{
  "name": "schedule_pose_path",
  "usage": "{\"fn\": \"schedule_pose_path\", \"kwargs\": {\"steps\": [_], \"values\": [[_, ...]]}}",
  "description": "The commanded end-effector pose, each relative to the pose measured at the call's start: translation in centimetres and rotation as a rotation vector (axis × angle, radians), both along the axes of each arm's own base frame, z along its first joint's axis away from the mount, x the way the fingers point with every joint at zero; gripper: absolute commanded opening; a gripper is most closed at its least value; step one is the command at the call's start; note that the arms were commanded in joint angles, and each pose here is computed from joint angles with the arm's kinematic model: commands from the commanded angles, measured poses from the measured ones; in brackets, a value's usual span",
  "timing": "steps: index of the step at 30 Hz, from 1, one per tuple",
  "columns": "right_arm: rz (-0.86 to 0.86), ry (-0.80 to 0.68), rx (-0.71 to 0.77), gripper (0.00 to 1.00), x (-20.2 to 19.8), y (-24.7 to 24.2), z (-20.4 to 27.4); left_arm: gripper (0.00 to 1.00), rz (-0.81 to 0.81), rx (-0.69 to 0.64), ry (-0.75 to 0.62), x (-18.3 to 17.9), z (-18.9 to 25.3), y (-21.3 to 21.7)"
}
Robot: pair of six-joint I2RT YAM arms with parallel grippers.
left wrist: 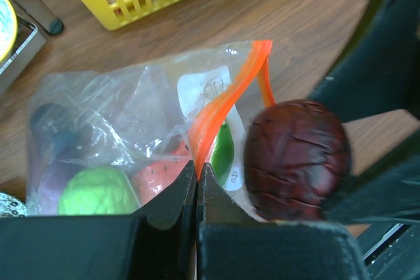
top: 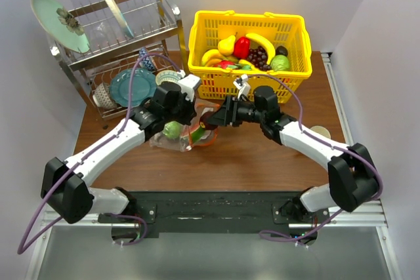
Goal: Place the food in the zip-top bag and seal the zipper
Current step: Place the fake fruit in the zipper food storage bag.
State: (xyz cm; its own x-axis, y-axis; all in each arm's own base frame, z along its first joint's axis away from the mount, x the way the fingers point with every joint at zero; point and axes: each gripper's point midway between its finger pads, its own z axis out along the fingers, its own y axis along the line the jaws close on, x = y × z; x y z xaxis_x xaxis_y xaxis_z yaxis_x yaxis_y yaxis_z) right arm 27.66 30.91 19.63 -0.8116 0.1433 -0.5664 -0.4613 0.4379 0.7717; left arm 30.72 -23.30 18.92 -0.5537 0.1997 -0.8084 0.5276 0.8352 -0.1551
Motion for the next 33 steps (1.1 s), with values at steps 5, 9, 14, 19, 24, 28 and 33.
{"fn": "schedule_pose_path", "kwargs": {"steps": [5, 9, 14, 19, 24, 28, 33], "values": [[-0.062, -0.124, 0.092, 0.41, 4.6, 3.6, 2.6, 0.0, 0.017, -0.076, -0.093, 0.7, 5.7, -0.2], [-0.111, -0.147, 0.091, 0.42, 5.6, 4.7, 2.1, 0.0, 0.033, -0.077, -0.109, 0.8, 7.1, 0.2], [-0.141, -0.217, 0.153, 0.85, 6.0, 5.5, 3.5, 0.0, 0.065, -0.084, -0.12, 1.2, 8.0, 0.4], [-0.146, -0.252, 0.113, 0.99, 5.3, 4.8, 4.9, 0.0, 0.085, -0.079, -0.121, 1.5, 8.0, 0.6], [-0.172, -0.3, -0.014, 0.99, 4.1, 2.3, 6.1, 0.0, 0.127, -0.044, -0.14, 1.9, 7.4, 1.7], [-0.204, -0.346, -0.075, 0.99, 3.3, 0.3, 8.0, 0.0, 0.143, -0.044, -0.173, 1.9, 7.3, 2.2], [-0.157, -0.398, -0.082, 0.99, 1.5, -0.5, 10.2, 0.0, 0.137, -0.051, -0.192, 1.7, 7.1, 2.3]]}}
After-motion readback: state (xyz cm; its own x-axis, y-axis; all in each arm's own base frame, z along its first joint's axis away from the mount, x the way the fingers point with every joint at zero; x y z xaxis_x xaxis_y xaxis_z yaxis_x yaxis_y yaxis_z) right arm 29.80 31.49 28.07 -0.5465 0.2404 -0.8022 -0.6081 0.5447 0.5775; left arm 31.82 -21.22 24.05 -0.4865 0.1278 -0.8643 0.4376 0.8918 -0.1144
